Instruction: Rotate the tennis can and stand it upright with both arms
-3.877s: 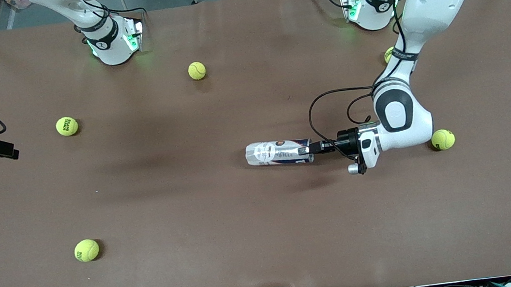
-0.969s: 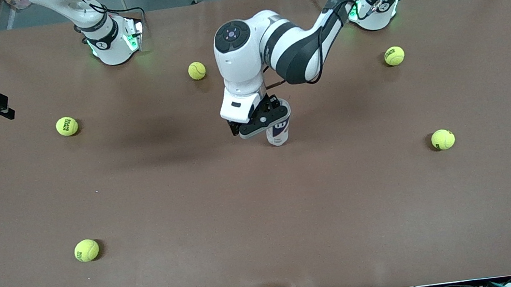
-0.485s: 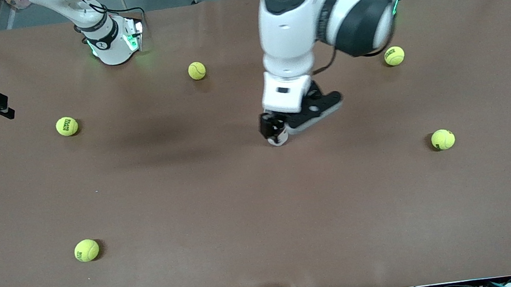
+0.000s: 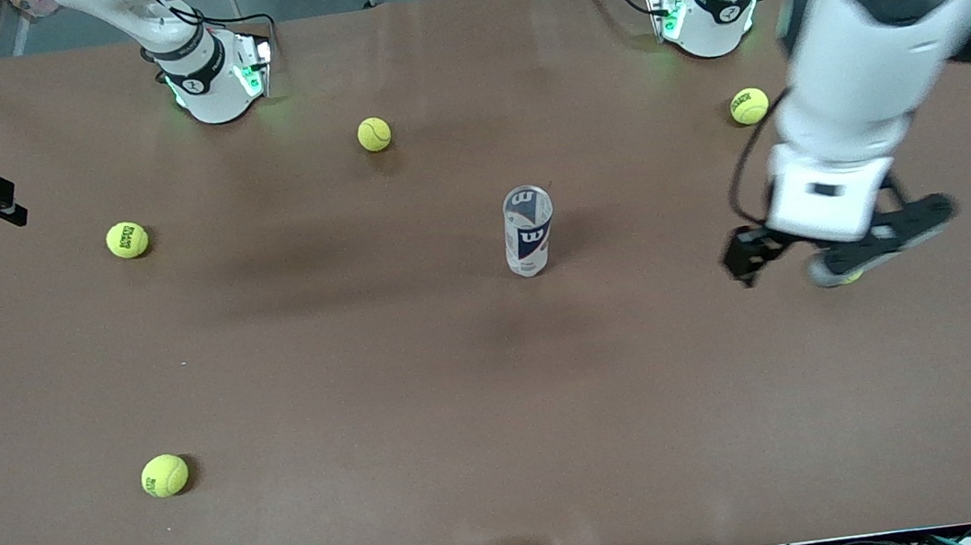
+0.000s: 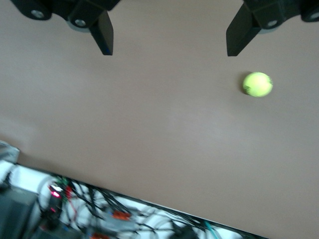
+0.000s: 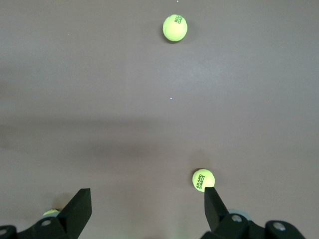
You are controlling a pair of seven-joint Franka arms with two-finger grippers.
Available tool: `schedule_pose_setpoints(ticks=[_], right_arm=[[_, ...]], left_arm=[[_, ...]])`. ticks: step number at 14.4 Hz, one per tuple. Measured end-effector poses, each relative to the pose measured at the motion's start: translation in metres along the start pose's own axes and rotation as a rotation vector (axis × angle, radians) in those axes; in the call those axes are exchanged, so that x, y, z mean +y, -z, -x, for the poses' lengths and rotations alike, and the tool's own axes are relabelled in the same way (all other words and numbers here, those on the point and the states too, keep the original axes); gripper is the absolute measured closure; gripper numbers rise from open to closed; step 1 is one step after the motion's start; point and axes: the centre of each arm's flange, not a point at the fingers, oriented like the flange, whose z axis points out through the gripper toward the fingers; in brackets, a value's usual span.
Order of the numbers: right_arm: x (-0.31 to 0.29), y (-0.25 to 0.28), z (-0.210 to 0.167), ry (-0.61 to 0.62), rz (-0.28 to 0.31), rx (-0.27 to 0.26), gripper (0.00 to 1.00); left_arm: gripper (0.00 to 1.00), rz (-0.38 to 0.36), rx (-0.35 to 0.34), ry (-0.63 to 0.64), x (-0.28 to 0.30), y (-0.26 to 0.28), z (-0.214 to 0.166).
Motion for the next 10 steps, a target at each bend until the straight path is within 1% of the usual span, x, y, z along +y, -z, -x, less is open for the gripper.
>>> schedule_pose_setpoints(ticks=[1,2,6,10], right_arm=[[0.0,0.0,0.0,0.001,0.007,-0.001,0.0],[0.0,0.0,0.0,0.004,0.016,-0.002,0.0],[-0.002,0.0,0.0,0.009,0.022,-0.002,0.0],[-0.002,-0.001,0.001,0.007,0.022,-0.01,0.0]], left_arm=[[0.0,-0.002,0.006,0.008,-0.018,0.005,-0.01],[0.0,-0.002,0.008,-0.009,-0.031,0.008,-0.017],[0.0,0.035,-0.02,-0.184,-0.082,0.016,-0.035],[0.0,0.066,-0.083,-0.4,-0.174,0.033,-0.038]])
